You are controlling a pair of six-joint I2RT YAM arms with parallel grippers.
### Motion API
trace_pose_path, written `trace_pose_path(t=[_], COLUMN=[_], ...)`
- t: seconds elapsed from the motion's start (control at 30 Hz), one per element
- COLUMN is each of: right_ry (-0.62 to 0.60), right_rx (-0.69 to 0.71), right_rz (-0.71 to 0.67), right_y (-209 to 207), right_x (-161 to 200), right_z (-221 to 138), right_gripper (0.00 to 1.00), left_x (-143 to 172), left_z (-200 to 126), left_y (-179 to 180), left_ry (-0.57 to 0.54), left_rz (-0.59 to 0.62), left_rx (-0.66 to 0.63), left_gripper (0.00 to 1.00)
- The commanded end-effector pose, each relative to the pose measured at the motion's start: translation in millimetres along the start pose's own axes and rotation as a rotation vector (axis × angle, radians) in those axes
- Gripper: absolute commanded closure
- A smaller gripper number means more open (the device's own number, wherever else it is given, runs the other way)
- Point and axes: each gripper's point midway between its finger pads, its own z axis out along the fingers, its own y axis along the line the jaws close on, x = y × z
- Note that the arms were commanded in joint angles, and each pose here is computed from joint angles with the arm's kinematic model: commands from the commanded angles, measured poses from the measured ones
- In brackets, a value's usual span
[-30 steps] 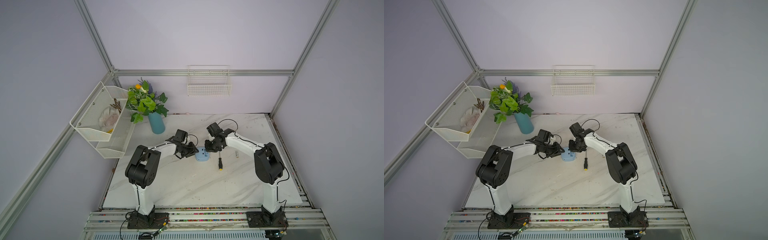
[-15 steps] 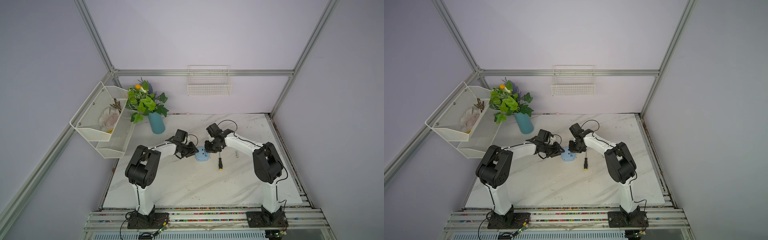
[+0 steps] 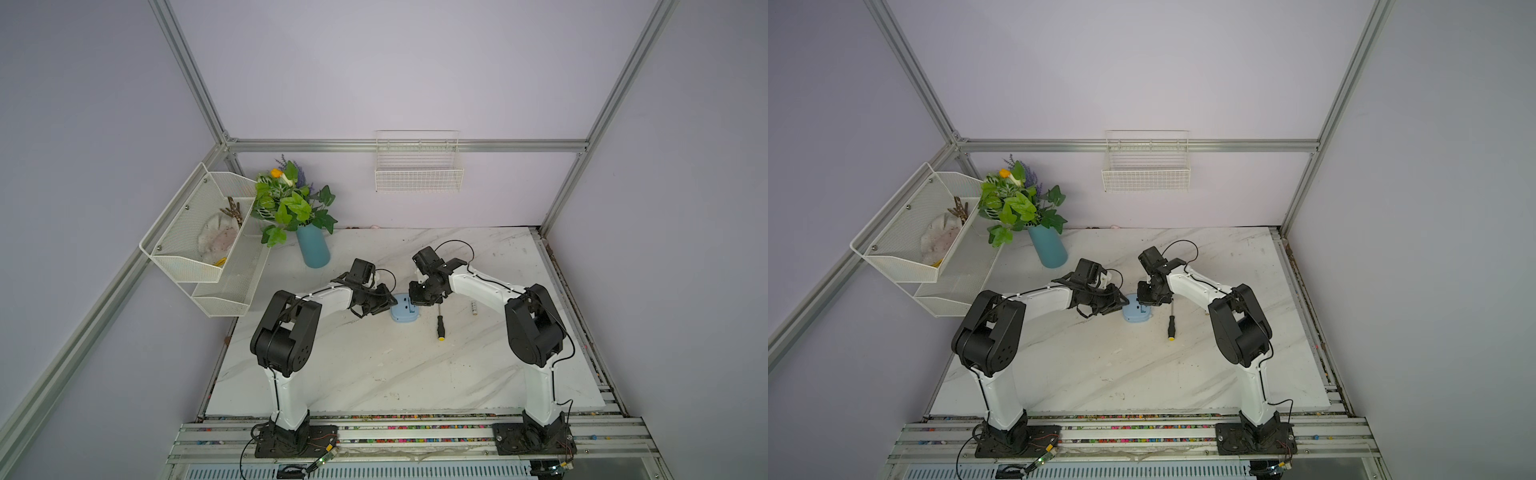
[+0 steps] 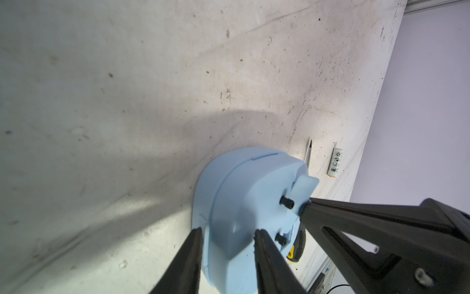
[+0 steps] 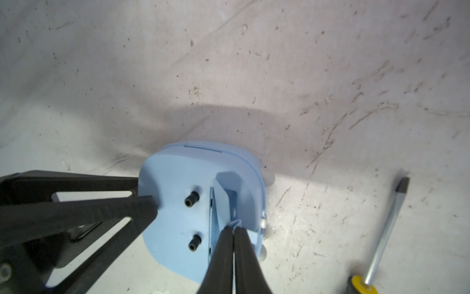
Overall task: Remove the battery from the alarm
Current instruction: Pick up the cover from the alarm, then install the cover on the alarm.
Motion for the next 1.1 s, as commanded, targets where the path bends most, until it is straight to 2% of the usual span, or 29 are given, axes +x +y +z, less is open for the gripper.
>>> trace_pose_path(t=[0.0,0.23,0.43,0.67,1.07], right_ry=[-0.001,-0.019,-0.082,-0.086,0.089], right_rx=[0.023,0.013,-0.007,-0.014,-0.138], right_rz=[-0.006,0.005,0.016,0.036,-0.02], right_y=[-2.3,-3.0,-2.9,-14.6,-10.5], right_x=[-0.6,-4.9,-19.9,-25.5,-12.5], right_z=[6.2,-4.2,-33.8,-48.0,-32.2], right_gripper=[0.92,1.0,1.0,1.0,1.0], left_x=[-2.1,-2.4,-2.0,-2.4,-1.9], left_z=[-0.5,-1.5,-1.4,-2.0,-1.4], left_y=[-1.5,-2.2,-2.1,-2.7,-2.0], left_ry=[-0.002,-0.005,-0.004,-0.007,-0.004], left_rz=[0.001,0.003,0.003,0.005,0.005], left_rx=[0.013,0.014,0.013,0.014,0.014], left_gripper=[0.61,0.62,0.62,0.62,0.62])
